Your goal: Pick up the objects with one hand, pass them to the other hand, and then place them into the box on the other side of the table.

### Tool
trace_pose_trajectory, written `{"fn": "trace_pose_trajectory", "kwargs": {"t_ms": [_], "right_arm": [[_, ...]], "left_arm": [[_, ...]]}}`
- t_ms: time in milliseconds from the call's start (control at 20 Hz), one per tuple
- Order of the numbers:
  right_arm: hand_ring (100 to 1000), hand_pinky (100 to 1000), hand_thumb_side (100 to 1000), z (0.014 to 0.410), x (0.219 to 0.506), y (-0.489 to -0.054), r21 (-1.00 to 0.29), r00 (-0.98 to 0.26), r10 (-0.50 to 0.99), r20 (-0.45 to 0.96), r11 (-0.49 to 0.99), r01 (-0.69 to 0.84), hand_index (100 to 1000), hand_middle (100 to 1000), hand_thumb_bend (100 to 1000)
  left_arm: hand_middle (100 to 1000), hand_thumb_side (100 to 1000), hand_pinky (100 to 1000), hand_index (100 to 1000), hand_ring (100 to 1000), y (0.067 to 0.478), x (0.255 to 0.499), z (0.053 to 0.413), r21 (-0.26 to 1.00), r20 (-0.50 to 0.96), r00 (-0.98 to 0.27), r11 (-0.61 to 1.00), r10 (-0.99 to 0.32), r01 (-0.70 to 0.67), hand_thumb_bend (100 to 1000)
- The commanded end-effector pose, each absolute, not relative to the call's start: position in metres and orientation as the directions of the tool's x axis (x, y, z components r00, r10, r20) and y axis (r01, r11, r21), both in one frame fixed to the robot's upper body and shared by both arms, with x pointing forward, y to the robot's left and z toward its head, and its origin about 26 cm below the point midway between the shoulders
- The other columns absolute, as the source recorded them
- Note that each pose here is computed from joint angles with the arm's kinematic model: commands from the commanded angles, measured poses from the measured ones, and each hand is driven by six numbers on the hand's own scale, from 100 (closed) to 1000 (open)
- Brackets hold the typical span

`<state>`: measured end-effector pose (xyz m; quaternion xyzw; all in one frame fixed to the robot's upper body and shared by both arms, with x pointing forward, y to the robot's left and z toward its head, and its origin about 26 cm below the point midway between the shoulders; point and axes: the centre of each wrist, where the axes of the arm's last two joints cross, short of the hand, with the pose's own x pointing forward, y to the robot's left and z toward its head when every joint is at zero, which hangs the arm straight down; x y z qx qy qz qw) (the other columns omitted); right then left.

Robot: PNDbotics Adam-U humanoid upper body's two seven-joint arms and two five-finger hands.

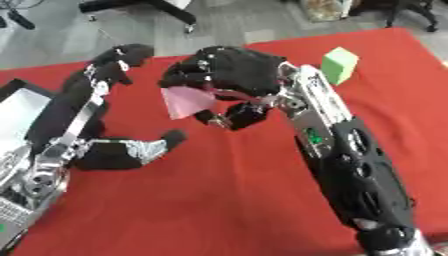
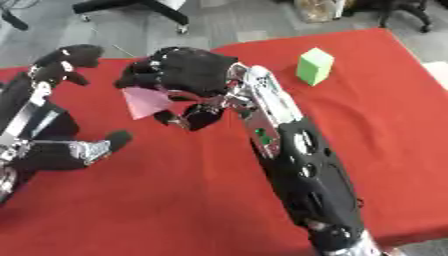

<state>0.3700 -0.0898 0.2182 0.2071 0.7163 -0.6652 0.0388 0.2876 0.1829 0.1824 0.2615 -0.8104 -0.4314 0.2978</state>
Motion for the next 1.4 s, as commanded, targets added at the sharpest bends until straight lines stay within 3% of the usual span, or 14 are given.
{"fn": "trace_pose_trajectory", "kwargs": {"t_ms": [50, 250, 650, 1000, 1400], "right_arm": [[729, 778, 100, 0.234, 0.364, -0.085, -0.914, -0.896, 0.215, -0.390, 0.032, 0.405, 737, 326, 119], [722, 774, 100, 0.236, 0.363, -0.084, -0.907, -0.892, 0.207, -0.402, 0.045, 0.419, 729, 258, 118], [715, 761, 100, 0.238, 0.363, -0.082, -0.902, -0.891, 0.198, -0.409, 0.060, 0.428, 726, 256, 108], [709, 748, 100, 0.238, 0.362, -0.082, -0.903, -0.893, 0.196, -0.405, 0.069, 0.425, 721, 253, 100], [703, 739, 100, 0.239, 0.361, -0.082, -0.904, -0.895, 0.193, -0.401, 0.075, 0.421, 718, 251, 100]], "left_arm": [[862, 532, 716, 941, 835, 0.182, 0.286, 0.191, 0.870, 0.180, -0.669, 0.434, -0.722, -0.234, 579], [857, 501, 736, 937, 831, 0.177, 0.285, 0.193, 0.879, 0.132, -0.643, 0.389, -0.755, -0.275, 570], [840, 472, 748, 919, 819, 0.170, 0.286, 0.199, 0.911, 0.044, -0.582, 0.272, -0.812, -0.311, 515], [797, 377, 712, 878, 792, 0.166, 0.287, 0.205, 0.903, 0.061, -0.525, 0.272, -0.849, -0.334, 361], [770, 350, 706, 853, 772, 0.164, 0.288, 0.209, 0.908, 0.069, -0.471, 0.252, -0.879, -0.336, 334]]}}
